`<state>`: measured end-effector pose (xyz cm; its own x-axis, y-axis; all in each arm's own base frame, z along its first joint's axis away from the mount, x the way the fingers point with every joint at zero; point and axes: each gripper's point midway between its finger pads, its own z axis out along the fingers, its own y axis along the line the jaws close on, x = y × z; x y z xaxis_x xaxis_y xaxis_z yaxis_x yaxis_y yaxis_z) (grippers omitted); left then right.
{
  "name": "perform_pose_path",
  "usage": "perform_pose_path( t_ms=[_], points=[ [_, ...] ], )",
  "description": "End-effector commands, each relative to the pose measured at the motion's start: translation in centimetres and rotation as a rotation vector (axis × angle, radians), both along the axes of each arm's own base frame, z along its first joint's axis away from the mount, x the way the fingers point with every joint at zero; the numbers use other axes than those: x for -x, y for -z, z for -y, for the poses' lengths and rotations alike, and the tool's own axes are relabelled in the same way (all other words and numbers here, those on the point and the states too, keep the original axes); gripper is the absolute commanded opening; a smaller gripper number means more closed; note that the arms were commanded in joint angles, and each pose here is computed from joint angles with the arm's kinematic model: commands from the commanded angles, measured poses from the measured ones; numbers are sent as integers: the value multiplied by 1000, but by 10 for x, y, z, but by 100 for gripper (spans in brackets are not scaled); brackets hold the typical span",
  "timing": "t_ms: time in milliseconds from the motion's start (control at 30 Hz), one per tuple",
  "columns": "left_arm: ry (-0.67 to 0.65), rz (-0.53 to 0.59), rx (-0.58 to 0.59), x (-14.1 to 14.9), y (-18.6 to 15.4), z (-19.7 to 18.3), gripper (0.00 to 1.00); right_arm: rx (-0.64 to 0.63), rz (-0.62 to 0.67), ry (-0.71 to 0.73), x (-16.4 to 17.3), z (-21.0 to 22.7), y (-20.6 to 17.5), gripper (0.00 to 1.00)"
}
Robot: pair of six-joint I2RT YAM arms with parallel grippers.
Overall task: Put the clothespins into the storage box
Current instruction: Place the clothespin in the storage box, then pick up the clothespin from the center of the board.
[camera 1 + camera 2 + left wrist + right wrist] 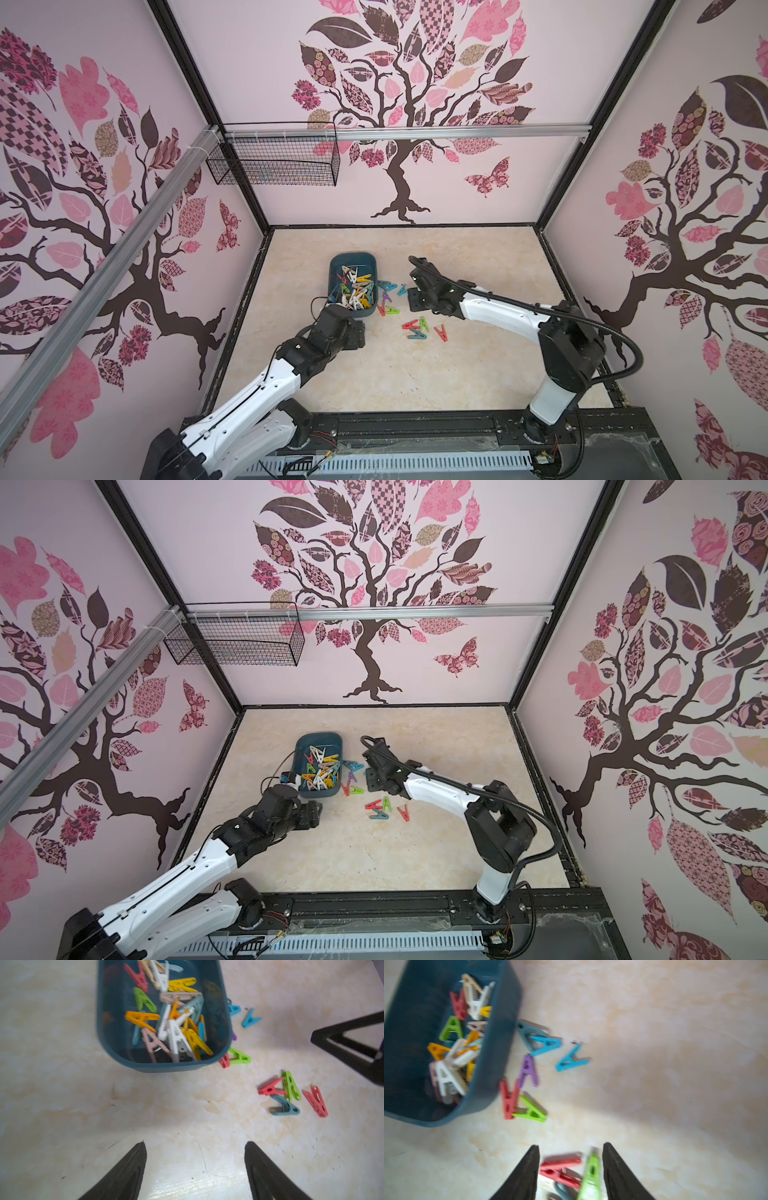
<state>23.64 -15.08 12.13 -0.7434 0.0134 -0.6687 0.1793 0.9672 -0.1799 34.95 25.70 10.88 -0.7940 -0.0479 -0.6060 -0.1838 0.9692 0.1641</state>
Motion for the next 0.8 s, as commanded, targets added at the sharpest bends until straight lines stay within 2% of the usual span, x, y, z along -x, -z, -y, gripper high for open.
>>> perform_pose_path(
  t_ms=[0, 67, 167, 300, 500, 700, 767],
  points=[
    [160, 182, -74, -7, -29, 42, 80, 44, -17, 102, 15, 50, 3, 57],
    [254, 203, -92, 0, -25, 65, 81, 74, -49, 126, 25, 69, 17, 57],
    [344, 167, -70, 9, -12, 93, 81, 80, -85, 123, 33, 75, 32, 56],
    [426, 102, -59, 18, 17, 111, 80, 70, -119, 109, 32, 68, 43, 44],
    [456, 71, -168, 16, 32, 109, 79, 46, -166, 86, 31, 55, 59, 35],
    [439, 76, -140, 18, 29, 106, 79, 66, -244, 60, 37, 51, 79, 35],
    [436, 74, -135, 18, 28, 106, 79, 64, -248, 59, 38, 51, 82, 32]
  ],
)
